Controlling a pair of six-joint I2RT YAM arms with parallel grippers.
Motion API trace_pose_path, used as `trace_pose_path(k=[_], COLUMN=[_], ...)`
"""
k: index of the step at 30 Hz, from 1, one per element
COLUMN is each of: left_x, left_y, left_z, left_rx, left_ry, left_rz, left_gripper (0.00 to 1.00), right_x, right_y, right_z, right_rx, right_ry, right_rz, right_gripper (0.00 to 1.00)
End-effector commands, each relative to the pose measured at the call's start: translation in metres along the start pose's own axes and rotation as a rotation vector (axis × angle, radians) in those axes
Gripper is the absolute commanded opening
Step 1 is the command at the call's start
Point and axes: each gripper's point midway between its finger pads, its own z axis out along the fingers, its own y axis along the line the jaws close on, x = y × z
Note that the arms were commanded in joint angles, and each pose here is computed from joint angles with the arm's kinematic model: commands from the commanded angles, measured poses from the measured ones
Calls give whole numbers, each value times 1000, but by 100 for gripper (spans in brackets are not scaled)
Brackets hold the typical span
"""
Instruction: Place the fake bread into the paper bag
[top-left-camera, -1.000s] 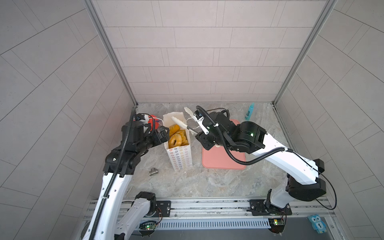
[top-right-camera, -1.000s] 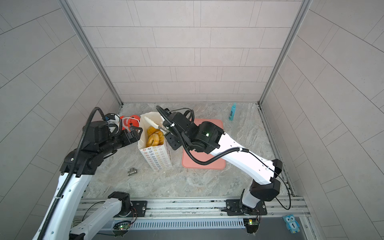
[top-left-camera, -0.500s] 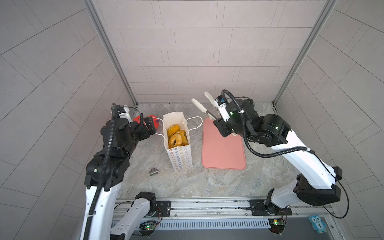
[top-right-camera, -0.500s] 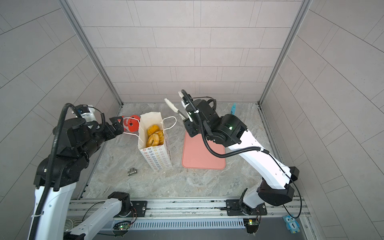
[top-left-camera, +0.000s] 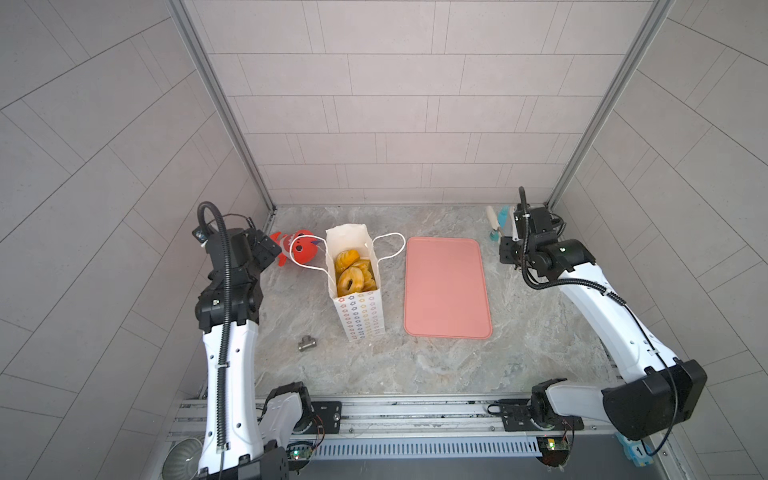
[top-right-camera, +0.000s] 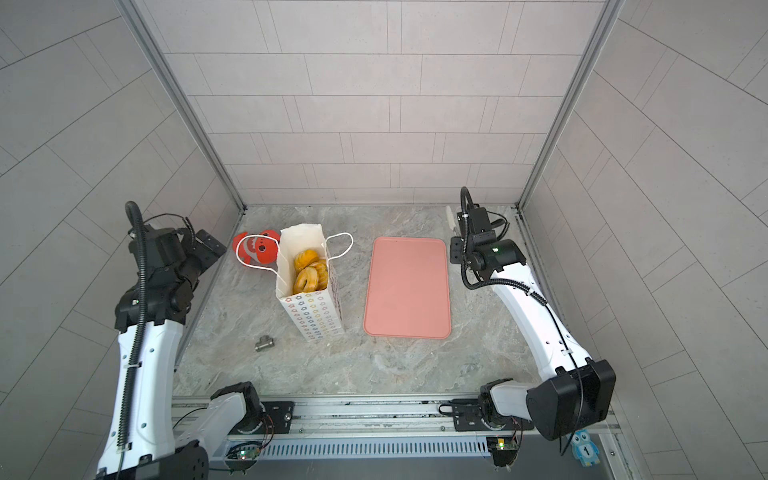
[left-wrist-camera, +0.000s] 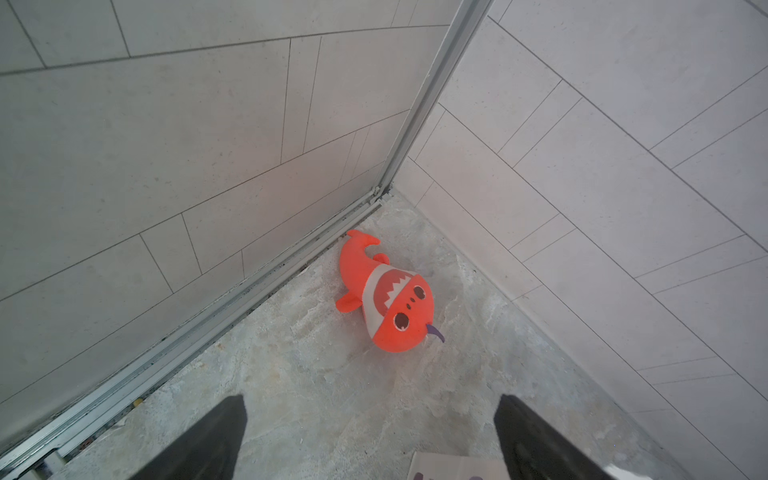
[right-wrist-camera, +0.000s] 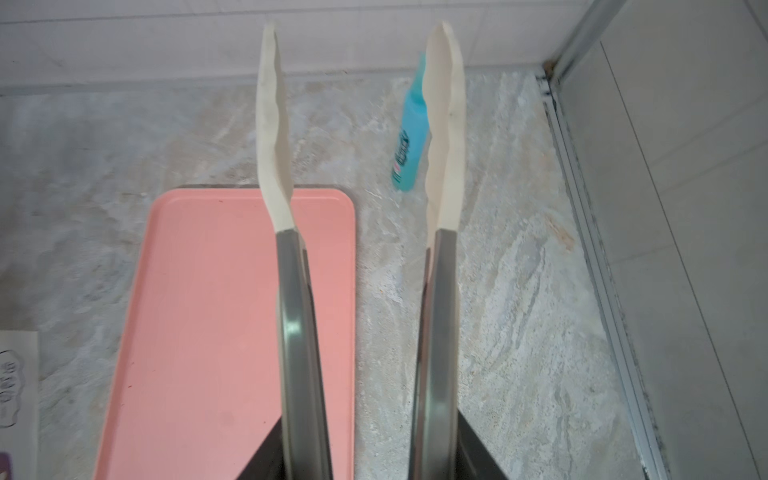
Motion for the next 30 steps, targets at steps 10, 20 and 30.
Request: trace_pose_path(k=[10,20,30], left_x=[51,75,105], left_y=[62,80,93], left_z=[66,92,115], left_rx=[-210,-310,-389], left_ry=[-104,-41,52], left_rz=[45,60,80], left_gripper=[100,100,100], right_x=[43,109,124], right_y=[-55,-91,-107], right_z=[108,164,165], right_rx=[212,266,317], right_ry=[127,384,408], right_rz=[81,190,171], right_gripper=[49,59,99])
